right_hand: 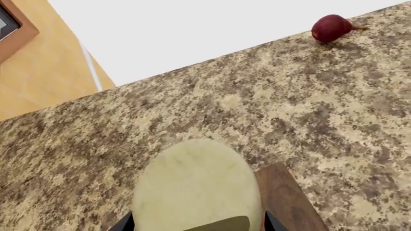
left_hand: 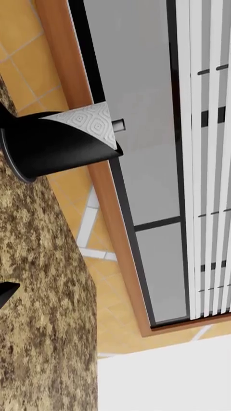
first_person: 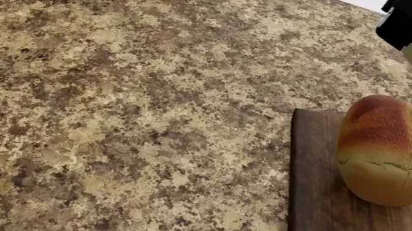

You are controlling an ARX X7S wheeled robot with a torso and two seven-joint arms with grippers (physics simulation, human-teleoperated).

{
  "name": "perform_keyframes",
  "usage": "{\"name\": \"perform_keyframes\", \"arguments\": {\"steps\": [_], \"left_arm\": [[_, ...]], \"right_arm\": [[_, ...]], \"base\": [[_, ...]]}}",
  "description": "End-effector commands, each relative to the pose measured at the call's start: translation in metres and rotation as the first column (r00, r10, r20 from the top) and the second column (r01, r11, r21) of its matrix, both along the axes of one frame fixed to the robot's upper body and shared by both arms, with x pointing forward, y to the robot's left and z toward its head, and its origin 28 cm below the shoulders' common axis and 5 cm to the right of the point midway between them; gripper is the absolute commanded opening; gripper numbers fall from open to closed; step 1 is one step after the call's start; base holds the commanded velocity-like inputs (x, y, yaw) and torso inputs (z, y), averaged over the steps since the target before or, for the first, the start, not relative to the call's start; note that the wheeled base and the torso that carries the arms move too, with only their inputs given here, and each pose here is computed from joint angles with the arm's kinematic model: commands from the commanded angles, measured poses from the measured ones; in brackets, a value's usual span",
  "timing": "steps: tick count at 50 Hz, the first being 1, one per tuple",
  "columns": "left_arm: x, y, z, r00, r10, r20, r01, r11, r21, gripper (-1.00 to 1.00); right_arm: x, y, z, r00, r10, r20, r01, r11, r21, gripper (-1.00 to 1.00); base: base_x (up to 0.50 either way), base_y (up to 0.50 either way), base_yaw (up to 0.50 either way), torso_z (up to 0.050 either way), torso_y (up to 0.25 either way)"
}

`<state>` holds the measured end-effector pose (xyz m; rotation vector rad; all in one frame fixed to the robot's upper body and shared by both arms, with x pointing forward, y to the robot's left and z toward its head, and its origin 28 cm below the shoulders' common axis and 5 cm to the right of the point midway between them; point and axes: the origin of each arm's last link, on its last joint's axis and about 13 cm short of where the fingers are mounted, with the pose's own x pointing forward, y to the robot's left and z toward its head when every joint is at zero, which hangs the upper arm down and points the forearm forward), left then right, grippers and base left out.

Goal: Pick up the wedge of cheese and place it on the slice of bread to prepare a simple cheese on bread dish.

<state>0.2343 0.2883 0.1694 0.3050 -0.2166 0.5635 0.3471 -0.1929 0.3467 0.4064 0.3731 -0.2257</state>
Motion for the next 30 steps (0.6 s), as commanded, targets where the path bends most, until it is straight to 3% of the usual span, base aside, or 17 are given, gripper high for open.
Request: {"name": "perform_keyframes", "arguments": {"steps": [1, 30], "left_arm": [[0.001, 0.001, -0.001, 1.0, 0.0, 0.0, 0.0, 1.0, 0.0, 1.0], [0.001, 0.0, -0.001, 1.0, -0.003, -0.007, 0.003, 1.0, -0.005, 1.0]], "right_arm": [[0.001, 0.0, -0.01, 0.999, 0.004, -0.036, -0.004, 1.0, -0.012, -1.0], [0.007, 0.003, -0.038, 0.991, 0.043, -0.124, -0.047, 0.998, -0.03, -1.0]], "base": [[0.0, 0.0, 0.0, 0.0, 0.0], [0.0, 0.0, 0.0, 0.0, 0.0]]}}
